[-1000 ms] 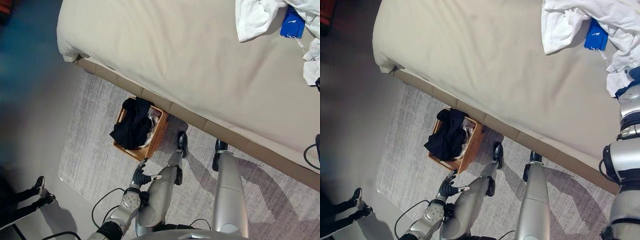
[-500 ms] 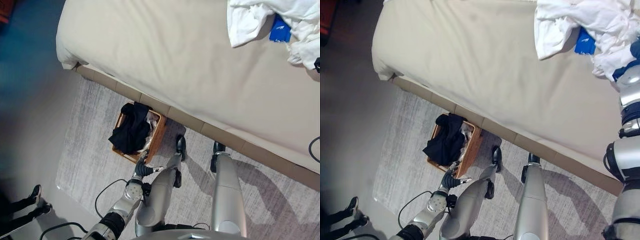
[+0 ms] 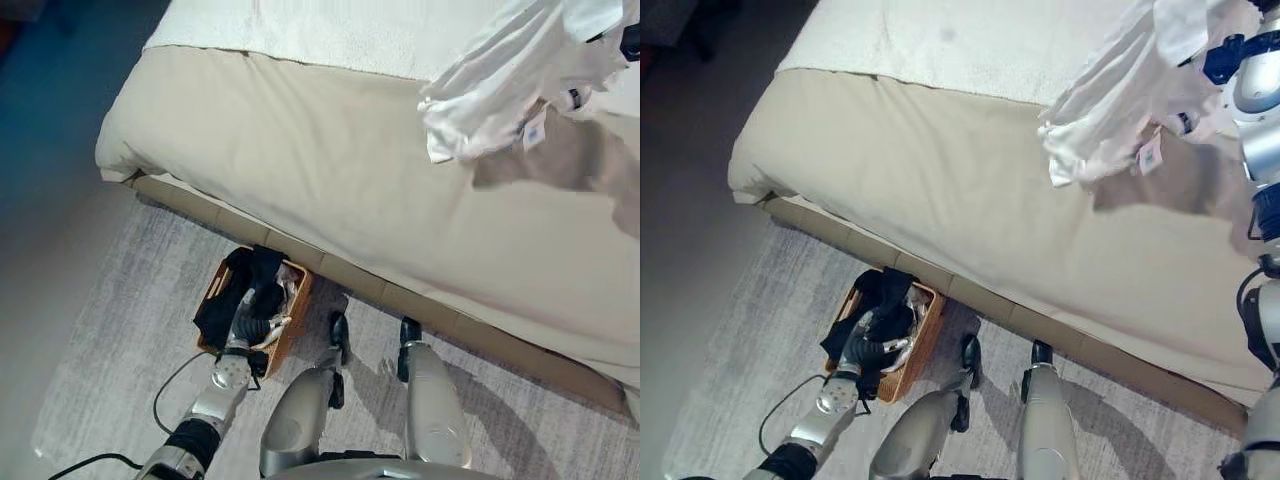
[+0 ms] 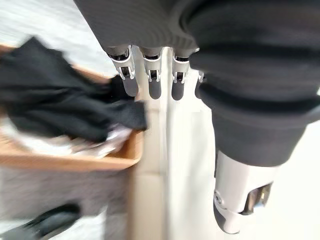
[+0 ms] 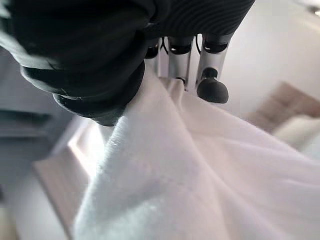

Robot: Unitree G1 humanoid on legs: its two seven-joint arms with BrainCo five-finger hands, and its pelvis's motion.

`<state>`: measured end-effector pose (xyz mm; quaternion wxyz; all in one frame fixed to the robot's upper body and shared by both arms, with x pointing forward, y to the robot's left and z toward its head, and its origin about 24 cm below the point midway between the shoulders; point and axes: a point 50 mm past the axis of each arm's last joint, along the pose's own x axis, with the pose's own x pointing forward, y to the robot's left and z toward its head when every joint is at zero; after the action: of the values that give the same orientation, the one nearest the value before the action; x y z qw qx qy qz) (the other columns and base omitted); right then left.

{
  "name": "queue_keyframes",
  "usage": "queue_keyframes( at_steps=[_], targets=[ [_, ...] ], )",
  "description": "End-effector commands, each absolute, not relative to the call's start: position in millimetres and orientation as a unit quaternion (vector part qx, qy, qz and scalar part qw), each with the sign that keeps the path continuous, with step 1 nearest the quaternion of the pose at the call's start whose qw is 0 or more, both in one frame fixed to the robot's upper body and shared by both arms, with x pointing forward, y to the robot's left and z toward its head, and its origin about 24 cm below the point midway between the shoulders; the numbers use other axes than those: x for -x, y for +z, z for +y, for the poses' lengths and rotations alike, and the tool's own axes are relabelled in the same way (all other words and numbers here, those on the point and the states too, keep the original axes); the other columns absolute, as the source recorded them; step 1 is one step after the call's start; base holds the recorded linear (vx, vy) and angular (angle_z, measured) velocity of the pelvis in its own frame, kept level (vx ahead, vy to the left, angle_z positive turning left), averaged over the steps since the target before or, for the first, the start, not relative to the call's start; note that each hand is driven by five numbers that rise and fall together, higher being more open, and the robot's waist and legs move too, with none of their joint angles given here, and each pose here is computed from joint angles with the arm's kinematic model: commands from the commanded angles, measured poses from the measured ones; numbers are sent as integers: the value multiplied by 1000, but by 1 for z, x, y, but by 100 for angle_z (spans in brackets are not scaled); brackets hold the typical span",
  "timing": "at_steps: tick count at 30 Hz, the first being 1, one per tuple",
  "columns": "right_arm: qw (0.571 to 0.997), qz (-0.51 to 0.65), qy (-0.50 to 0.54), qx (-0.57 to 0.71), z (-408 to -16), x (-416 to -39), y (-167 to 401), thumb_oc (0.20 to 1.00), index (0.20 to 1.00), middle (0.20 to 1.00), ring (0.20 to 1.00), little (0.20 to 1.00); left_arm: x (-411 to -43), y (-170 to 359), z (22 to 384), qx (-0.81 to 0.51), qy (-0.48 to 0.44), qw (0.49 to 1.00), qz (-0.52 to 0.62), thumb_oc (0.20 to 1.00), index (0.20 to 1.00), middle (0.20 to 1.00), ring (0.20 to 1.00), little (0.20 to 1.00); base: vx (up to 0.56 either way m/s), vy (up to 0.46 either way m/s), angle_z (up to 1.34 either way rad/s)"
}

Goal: Pick up clothes into the bucket

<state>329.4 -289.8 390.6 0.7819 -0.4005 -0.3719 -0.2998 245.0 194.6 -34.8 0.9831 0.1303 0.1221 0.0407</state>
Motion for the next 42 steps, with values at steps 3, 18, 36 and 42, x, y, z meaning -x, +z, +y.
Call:
queue_keyframes(
  at_steps=[3, 18, 36, 42],
  targets=[
    [794, -382, -245, 404, -284, -329, 379, 200, 200, 200, 200, 200, -262, 36, 217, -174, -2, 984, -27, 1000, 1000, 1000, 1000, 1000, 89, 46, -7],
    [845, -293, -27, 446, -214, -364, 331, 200, 200, 200, 200, 200, -327, 166, 155, -196, -143, 944, -221, 1000, 1000, 1000, 1000, 1000, 74, 7, -17],
    [819, -349, 202, 407, -126, -335, 316, 200, 200, 200, 200, 200, -342, 174, 51, -183, -368, 898, -160, 1000, 1000, 1000, 1000, 1000, 15, -9, -2],
    [813, -387, 232, 367, -112, -320, 322, 200, 200, 200, 200, 200, -347, 162, 39, -197, -357, 901, -147, 1000, 1000, 1000, 1000, 1000, 2, -6, 7]
  ],
)
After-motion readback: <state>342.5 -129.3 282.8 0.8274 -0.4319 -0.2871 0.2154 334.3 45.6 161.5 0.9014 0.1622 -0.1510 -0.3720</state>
